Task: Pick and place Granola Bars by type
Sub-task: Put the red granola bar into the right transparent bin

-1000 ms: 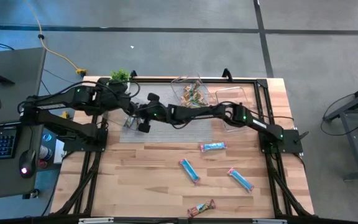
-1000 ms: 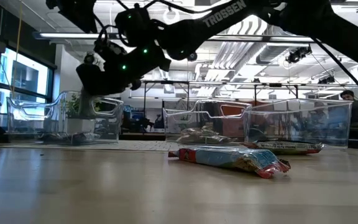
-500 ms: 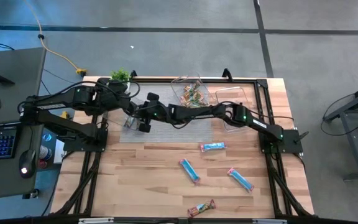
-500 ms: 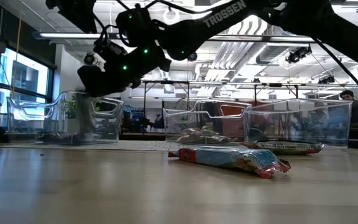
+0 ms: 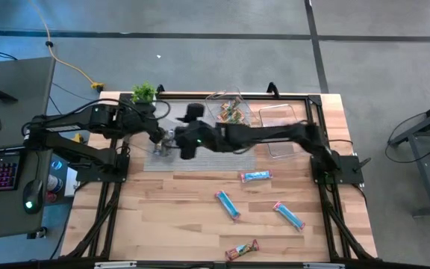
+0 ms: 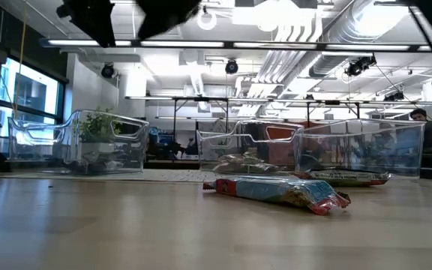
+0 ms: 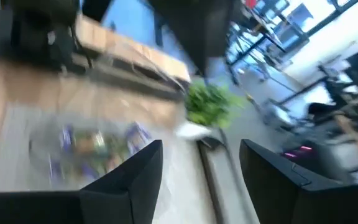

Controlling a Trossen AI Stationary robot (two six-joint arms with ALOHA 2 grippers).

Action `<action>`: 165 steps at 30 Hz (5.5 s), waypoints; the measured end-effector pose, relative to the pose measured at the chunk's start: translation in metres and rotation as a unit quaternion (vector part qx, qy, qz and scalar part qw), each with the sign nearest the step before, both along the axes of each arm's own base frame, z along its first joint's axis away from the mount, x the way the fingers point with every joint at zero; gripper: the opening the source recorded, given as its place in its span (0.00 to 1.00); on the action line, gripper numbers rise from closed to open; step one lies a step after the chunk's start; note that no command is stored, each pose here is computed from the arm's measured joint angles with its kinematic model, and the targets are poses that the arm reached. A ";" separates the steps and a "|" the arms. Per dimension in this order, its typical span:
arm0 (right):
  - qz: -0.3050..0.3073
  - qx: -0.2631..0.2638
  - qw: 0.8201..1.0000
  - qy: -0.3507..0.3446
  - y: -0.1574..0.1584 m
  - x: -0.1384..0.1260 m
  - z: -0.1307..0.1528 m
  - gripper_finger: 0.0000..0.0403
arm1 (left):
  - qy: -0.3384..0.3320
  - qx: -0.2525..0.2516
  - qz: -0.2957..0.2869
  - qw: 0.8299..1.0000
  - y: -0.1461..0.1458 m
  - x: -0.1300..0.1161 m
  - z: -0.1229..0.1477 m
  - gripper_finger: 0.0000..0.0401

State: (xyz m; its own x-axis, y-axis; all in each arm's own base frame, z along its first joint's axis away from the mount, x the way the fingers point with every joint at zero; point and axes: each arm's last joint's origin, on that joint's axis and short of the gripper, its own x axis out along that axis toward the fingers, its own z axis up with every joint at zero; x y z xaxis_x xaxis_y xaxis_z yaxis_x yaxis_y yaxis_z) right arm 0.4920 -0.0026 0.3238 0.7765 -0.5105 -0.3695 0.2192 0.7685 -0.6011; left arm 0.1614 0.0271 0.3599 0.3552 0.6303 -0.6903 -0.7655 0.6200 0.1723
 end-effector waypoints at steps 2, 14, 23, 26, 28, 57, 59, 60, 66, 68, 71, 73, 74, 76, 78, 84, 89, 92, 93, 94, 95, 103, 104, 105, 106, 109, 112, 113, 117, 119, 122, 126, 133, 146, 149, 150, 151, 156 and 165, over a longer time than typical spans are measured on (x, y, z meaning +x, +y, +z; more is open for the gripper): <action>-0.009 -0.018 1.000 0.023 0.012 -0.023 0.024 0.49 | 0.010 -0.036 -0.030 0.999 -0.002 0.003 -0.008 0.40; -0.030 0.196 0.980 0.026 0.055 -0.163 0.116 0.49 | -0.138 -0.146 -0.457 0.867 -0.026 0.063 -0.076 0.40; -0.073 0.330 0.921 0.194 0.069 -0.210 0.100 0.49 | -0.176 -0.020 -0.589 0.788 -0.060 0.116 -0.128 0.40; -0.105 0.335 0.912 0.211 0.074 -0.215 0.092 0.49 | -0.163 -0.019 -0.579 0.799 -0.066 0.138 -0.140 0.40; -0.111 0.333 0.908 0.228 0.078 -0.215 0.084 0.49 | -0.145 -0.036 -0.582 0.799 -0.068 0.153 -0.149 0.40; -0.227 0.275 0.858 0.368 0.090 -0.222 -0.041 0.49 | -0.002 -0.100 -0.680 0.727 -0.083 0.241 -0.229 0.39; -0.233 0.276 0.856 0.369 0.089 -0.222 -0.043 0.49 | -0.004 -0.096 -0.679 0.727 -0.083 0.243 -0.231 0.36; -0.235 0.277 0.856 0.368 0.090 -0.223 -0.044 0.49 | -0.002 -0.097 -0.679 0.728 -0.082 0.243 -0.232 0.33; -0.248 0.281 0.856 0.357 0.092 -0.224 -0.045 0.49 | 0.000 -0.091 -0.675 0.733 -0.082 0.243 -0.231 0.08; -0.253 0.285 0.855 0.352 0.094 -0.224 -0.045 0.49 | 0.000 -0.092 -0.666 0.740 -0.082 0.244 -0.230 0.03; -0.265 0.293 0.849 0.352 0.099 -0.227 -0.044 0.49 | 0.001 -0.091 -0.645 0.758 -0.082 0.249 -0.221 0.03; -0.273 0.298 0.836 0.371 0.104 -0.233 -0.044 0.49 | -0.005 -0.065 -0.634 0.771 -0.081 0.258 -0.210 0.02; -0.278 0.297 0.830 0.381 0.107 -0.237 -0.044 0.49 | -0.006 -0.044 -0.620 0.783 -0.080 0.262 -0.201 0.01; -0.279 0.298 0.828 0.386 0.116 -0.243 -0.044 0.49 | 0.007 0.005 -0.579 0.815 -0.076 0.268 -0.177 0.00; -0.267 0.302 0.829 0.387 0.126 -0.251 -0.043 0.49 | 0.013 0.062 -0.526 0.848 -0.070 0.277 -0.158 0.01; -0.277 0.307 0.851 0.325 0.151 -0.283 -0.034 0.49 | -0.018 0.163 -0.461 0.872 -0.056 0.296 -0.110 0.00; -0.301 0.311 0.873 0.224 0.164 -0.315 -0.035 0.49 | -0.080 0.197 -0.423 0.881 -0.030 0.305 -0.090 0.00; -0.288 0.323 0.880 0.193 0.171 -0.325 -0.046 0.49 | -0.126 0.217 -0.410 0.877 -0.006 0.310 -0.082 0.00; -0.281 0.326 0.883 0.191 0.173 -0.327 -0.051 0.49 | -0.142 0.217 -0.416 0.872 0.002 0.312 -0.082 0.00; -0.274 0.330 0.883 0.189 0.176 -0.328 -0.057 0.49 | -0.149 0.209 -0.422 0.869 0.011 0.312 -0.083 0.00; -0.269 0.337 0.883 0.187 0.177 -0.328 -0.063 0.49 | -0.161 0.197 -0.427 0.868 0.019 0.313 -0.086 0.00; -0.232 0.397 0.872 0.168 0.185 -0.321 -0.098 0.49 | -0.249 0.193 -0.414 0.854 0.068 0.325 -0.106 0.00; -0.230 0.400 0.871 0.166 0.185 -0.320 -0.101 0.49 | -0.257 0.194 -0.417 0.850 0.071 0.326 -0.109 0.00; -0.230 0.402 0.871 0.166 0.185 -0.320 -0.103 0.49 | -0.270 0.202 -0.419 0.843 0.073 0.330 -0.112 0.00; -0.229 0.405 0.870 0.164 0.185 -0.319 -0.104 0.49 | -0.284 0.211 -0.422 0.835 0.074 0.333 -0.114 0.00; -0.229 0.410 0.867 0.164 0.186 -0.319 -0.105 0.49 | -0.276 0.203 -0.430 0.836 0.078 0.337 -0.121 0.00; -0.228 0.416 0.865 0.165 0.187 -0.319 -0.105 0.49 | -0.250 0.185 -0.431 0.847 0.081 0.340 -0.131 0.00; -0.228 0.417 0.864 0.165 0.187 -0.318 -0.105 0.49 | -0.238 0.181 -0.425 0.854 0.081 0.340 -0.134 0.00; -0.227 0.421 0.863 0.165 0.187 -0.318 -0.105 0.49 | -0.201 0.192 -0.397 0.875 0.084 0.340 -0.139 0.00; -0.227 0.421 0.863 0.164 0.187 -0.318 -0.105 0.49 | -0.200 0.194 -0.395 0.875 0.084 0.340 -0.140 0.00; -0.221 0.426 0.864 0.150 0.188 -0.316 -0.104 0.49 | -0.205 0.194 -0.400 0.872 0.084 0.340 -0.139 0.01; -0.215 0.437 0.862 0.143 0.190 -0.314 -0.103 0.49 | -0.205 0.193 -0.401 0.872 0.083 0.340 -0.139 0.06; -0.166 0.373 0.908 0.091 0.189 -0.309 -0.102 0.49 | -0.210 0.181 -0.400 0.874 0.082 0.341 -0.140 0.19; -0.198 0.281 0.929 0.135 0.163 -0.253 -0.146 0.49 | -0.208 0.170 -0.429 0.862 0.049 0.276 -0.015 0.22; -0.207 0.271 0.929 0.144 0.150 -0.240 -0.151 0.49 | -0.200 0.166 -0.427 0.866 0.044 0.240 0.023 0.22; -0.205 0.266 0.930 0.152 0.144 -0.236 -0.151 0.49 | -0.198 0.165 -0.426 0.867 0.042 0.228 0.034 0.22; -0.204 0.261 0.930 0.159 0.140 -0.233 -0.151 0.49 | -0.198 0.165 -0.426 0.867 0.040 0.217 0.043 0.22; -0.167 0.273 0.916 0.241 0.112 -0.218 -0.153 0.49 | -0.201 0.163 -0.432 0.864 0.032 0.175 0.076 0.22; -0.097 0.325 0.896 0.287 0.063 -0.192 -0.153 0.49 | -0.173 0.119 -0.436 0.875 0.025 0.142 0.084 0.22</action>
